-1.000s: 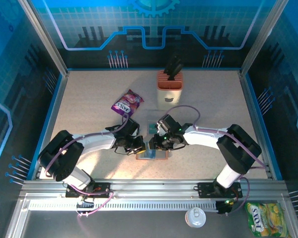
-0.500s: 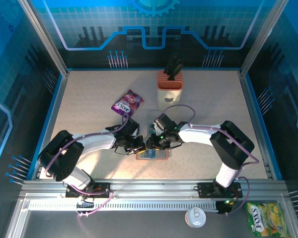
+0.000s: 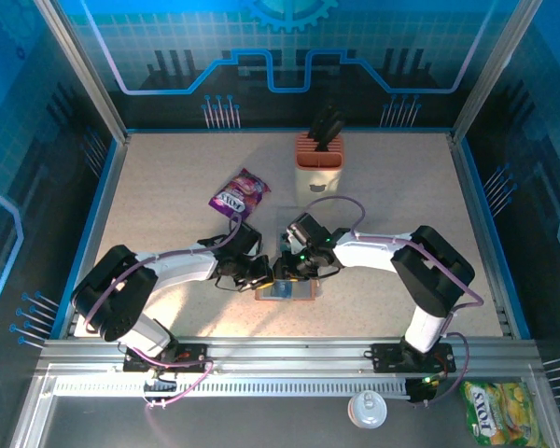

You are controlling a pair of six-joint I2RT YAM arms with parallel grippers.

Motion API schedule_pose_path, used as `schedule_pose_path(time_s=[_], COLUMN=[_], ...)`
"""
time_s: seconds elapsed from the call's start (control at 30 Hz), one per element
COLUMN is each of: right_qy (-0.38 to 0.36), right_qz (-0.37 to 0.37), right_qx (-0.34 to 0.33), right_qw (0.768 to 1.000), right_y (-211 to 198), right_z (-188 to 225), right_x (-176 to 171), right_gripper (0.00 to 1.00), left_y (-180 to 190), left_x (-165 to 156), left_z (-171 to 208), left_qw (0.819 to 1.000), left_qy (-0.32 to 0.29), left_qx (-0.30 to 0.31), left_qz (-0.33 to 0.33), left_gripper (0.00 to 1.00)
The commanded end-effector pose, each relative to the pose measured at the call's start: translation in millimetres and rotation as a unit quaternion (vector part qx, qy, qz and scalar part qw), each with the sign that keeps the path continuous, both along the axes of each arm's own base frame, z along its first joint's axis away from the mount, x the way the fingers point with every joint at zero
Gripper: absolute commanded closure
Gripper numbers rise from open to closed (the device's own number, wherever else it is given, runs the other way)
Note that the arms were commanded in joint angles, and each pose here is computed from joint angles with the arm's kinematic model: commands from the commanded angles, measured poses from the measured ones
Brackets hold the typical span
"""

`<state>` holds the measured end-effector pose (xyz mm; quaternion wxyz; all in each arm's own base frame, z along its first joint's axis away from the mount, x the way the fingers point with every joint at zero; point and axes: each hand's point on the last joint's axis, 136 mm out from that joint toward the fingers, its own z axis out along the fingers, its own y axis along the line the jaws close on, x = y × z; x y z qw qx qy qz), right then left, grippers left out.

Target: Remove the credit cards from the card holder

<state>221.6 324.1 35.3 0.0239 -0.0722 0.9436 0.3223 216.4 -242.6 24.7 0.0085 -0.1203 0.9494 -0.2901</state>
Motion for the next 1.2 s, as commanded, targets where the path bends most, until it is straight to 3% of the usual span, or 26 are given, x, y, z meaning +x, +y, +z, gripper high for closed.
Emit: schedule_pose_path(time_s=[0.0,0.7,1.17], right_qy=[-0.021,0.003,0.000], right_qz=[0.010,0.005,0.009], right_qx=[0.025,-0.048,-0.013], right_qw=[0.999,0.999,1.000], right_y=[6,-16,-1], right_z=[18,-15,-8], right_x=[-2,-11,-6], right_gripper=[0.69,0.68,0.68], left_y=[2,4,5], left_x=[2,0,0], left_z=[4,1,1], left_qw=[1.000,1.000,1.000], left_qy=[-0.003,-0.002,-0.001], left_qx=[0.006,0.006,0.005], left_qz=[0.001,0.002,0.003], left_gripper=[0.93,0.93,0.93])
